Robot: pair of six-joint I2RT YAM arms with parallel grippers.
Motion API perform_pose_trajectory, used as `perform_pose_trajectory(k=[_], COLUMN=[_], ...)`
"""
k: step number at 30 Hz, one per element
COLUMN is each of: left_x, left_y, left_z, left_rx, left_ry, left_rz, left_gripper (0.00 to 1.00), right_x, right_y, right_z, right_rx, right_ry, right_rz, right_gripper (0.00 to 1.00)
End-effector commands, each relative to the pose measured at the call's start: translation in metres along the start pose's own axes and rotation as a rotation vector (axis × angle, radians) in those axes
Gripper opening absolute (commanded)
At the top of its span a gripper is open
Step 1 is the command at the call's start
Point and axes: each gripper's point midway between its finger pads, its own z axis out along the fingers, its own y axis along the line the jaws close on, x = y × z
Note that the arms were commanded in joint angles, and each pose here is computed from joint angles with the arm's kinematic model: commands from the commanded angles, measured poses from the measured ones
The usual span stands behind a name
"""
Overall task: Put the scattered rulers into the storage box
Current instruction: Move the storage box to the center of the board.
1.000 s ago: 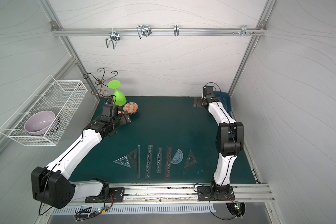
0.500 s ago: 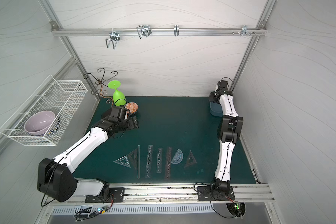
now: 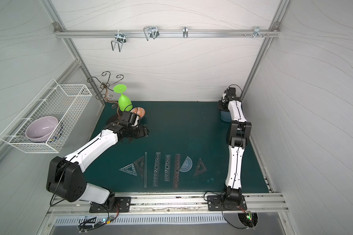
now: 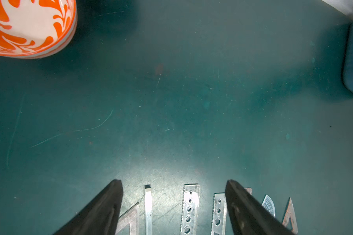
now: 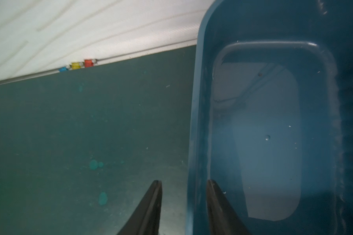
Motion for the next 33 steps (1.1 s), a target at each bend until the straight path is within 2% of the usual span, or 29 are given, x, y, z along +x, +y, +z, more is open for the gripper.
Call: perform_pose_trajectory(k=[1,8,12,19,22,25,29,33], left_x=[-0.013,-0.014,-0.014,-0.016,-0.018,-0.015,-0.008,-0.002], left_y=[-0.015,-0.016,-0.017,-0.018,-0.020,-0.024,-0.029,-0.023], left_z=[-0.009,-0.011,-0.012,-0.015,-0.020,-0.026,-0.032,-0.033], left_rx=[0.045,0.048,0.055,0.067,0.081,0.110,0.151,0.151], left_ry=[-0.027,-0.030,-0.029,-0.035,-0.043,-0.036,-0.024,-0.039], left_rz=[0.020,0.023,0.023,0.014,0.003,-0.016,-0.040,-0.046], left_gripper=[0.84,0.84,0.83,0.83,0.83,0.83,0.83,0.83], right_x=[0.010,0.015,0.018,0.021,0.023,0.039,0.086,0.146], right_y=[-0.002,-0.004,-0.002,0.018,0.059,0.122,0.208,0.264], right_z=[0.009,0.013,0.013,0.007,-0.006,-0.026,-0.059,-0.079], right_rx=[0.011,0.019,0.006,-0.026,-0.090,-0.165,-0.281,-0.358], right_ry=[0.038,0.053,0.060,0.060,0.061,0.051,0.045,0.070], right_rz=[-0.011,-0.024,-0.033,-0.074,-0.128,-0.245,-0.452,-0.671], right_gripper=[0.35,0.24,0.09,0.00,0.00,0.00,0.00,0.00])
